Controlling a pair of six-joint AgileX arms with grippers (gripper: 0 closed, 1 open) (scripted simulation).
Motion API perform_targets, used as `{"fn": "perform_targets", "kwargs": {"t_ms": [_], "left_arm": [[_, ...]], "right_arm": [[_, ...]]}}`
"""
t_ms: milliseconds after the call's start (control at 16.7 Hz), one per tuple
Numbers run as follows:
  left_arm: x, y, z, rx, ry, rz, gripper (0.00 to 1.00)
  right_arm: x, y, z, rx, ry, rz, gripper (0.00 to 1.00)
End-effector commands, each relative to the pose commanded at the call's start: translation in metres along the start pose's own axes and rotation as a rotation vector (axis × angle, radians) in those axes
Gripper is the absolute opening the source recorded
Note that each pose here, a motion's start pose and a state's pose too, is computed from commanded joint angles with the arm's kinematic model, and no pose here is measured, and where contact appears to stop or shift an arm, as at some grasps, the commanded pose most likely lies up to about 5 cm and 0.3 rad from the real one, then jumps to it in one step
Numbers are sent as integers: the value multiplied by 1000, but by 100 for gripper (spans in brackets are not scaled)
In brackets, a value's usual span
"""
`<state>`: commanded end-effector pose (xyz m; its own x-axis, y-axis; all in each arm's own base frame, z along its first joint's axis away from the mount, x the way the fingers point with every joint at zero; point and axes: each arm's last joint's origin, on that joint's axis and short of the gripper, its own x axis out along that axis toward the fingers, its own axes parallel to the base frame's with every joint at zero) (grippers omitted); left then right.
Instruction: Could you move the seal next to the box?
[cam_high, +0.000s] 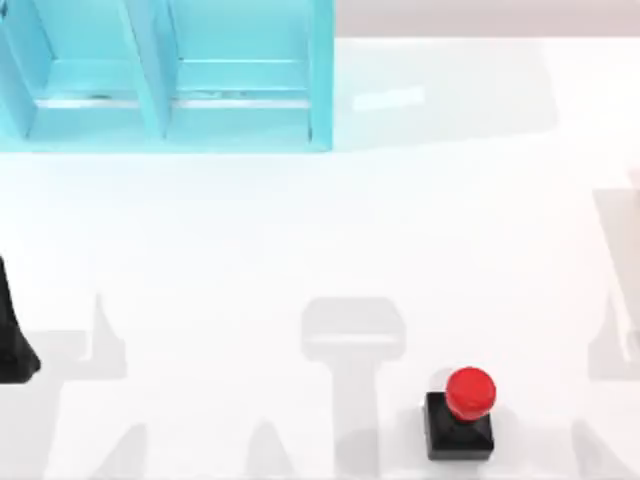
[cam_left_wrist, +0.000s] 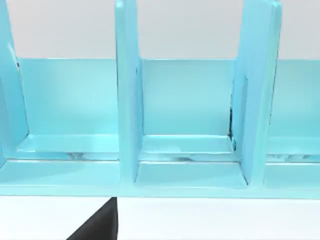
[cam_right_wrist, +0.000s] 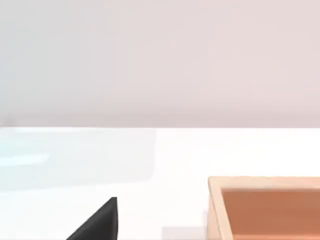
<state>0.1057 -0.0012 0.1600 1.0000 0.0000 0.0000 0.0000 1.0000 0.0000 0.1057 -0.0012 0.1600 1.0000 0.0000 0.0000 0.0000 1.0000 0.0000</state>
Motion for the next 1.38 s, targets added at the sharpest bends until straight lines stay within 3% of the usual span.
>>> {"fn": "perform_targets", "kwargs": {"t_ms": [180,420,600,780,1080,1380], "left_arm": [[0,0,0,0,0,0,100],[0,0,0,0,0,0,100],[0,0,0,0,0,0,100],[0,0,0,0,0,0,100],[0,0,0,0,0,0,100],[0,0,0,0,0,0,100]], "right_arm": [[0,1,2,8,11,8,100],[2,10,27,95,157,88,100],[12,25,59,177,375,162,100],[37,50,85,222,688,203,100],[85,119,96,166,1209,148,100],[106,188,93,58,1492,41,100]]}}
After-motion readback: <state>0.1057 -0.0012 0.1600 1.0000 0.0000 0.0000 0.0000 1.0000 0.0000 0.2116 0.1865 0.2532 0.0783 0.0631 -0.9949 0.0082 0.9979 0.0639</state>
